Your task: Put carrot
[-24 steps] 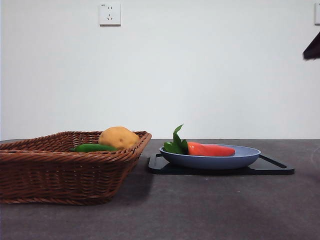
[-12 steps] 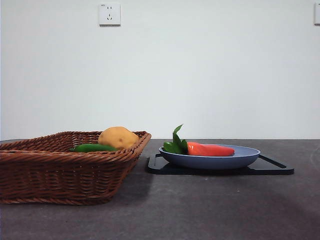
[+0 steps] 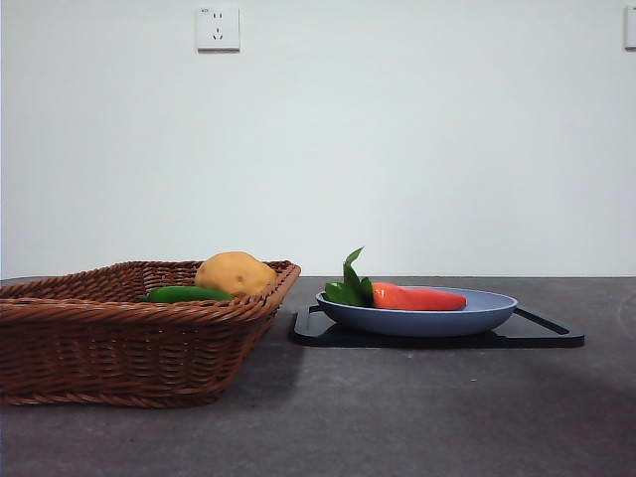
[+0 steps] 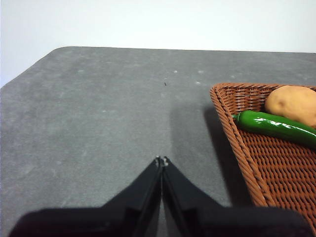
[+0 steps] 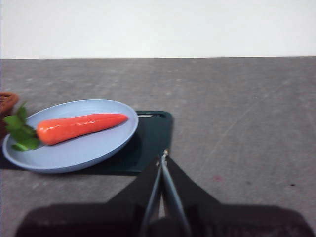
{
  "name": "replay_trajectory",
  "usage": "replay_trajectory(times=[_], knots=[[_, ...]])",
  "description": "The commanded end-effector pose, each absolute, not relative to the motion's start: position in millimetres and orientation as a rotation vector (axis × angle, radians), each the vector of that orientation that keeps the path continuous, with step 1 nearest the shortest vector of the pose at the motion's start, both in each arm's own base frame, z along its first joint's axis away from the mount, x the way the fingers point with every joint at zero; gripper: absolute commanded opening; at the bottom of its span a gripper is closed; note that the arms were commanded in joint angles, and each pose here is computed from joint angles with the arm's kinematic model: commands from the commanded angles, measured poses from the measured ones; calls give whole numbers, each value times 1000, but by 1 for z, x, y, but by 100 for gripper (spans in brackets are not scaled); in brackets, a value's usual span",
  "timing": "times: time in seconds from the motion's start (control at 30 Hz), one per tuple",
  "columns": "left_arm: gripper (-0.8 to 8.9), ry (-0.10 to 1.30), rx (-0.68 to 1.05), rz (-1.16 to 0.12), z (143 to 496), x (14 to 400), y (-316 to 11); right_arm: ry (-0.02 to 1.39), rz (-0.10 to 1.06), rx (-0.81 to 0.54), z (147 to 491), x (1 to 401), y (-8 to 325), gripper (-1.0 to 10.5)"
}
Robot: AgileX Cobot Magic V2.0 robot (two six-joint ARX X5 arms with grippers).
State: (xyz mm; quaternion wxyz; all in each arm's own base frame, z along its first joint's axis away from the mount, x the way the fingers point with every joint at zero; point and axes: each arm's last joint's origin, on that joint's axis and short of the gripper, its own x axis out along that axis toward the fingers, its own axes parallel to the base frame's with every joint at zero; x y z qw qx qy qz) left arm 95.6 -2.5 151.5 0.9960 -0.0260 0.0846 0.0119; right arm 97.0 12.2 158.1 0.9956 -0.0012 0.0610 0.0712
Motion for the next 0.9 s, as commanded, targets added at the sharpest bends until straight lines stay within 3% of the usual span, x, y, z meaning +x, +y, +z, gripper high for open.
replay_trajectory(times=[0.03, 0.9], knots=[[8, 168, -58, 24, 149, 96, -2, 123, 149, 5, 154, 96, 12, 11], [8, 168, -58, 24, 149, 96, -2, 154, 163, 5, 151, 95, 13, 11]])
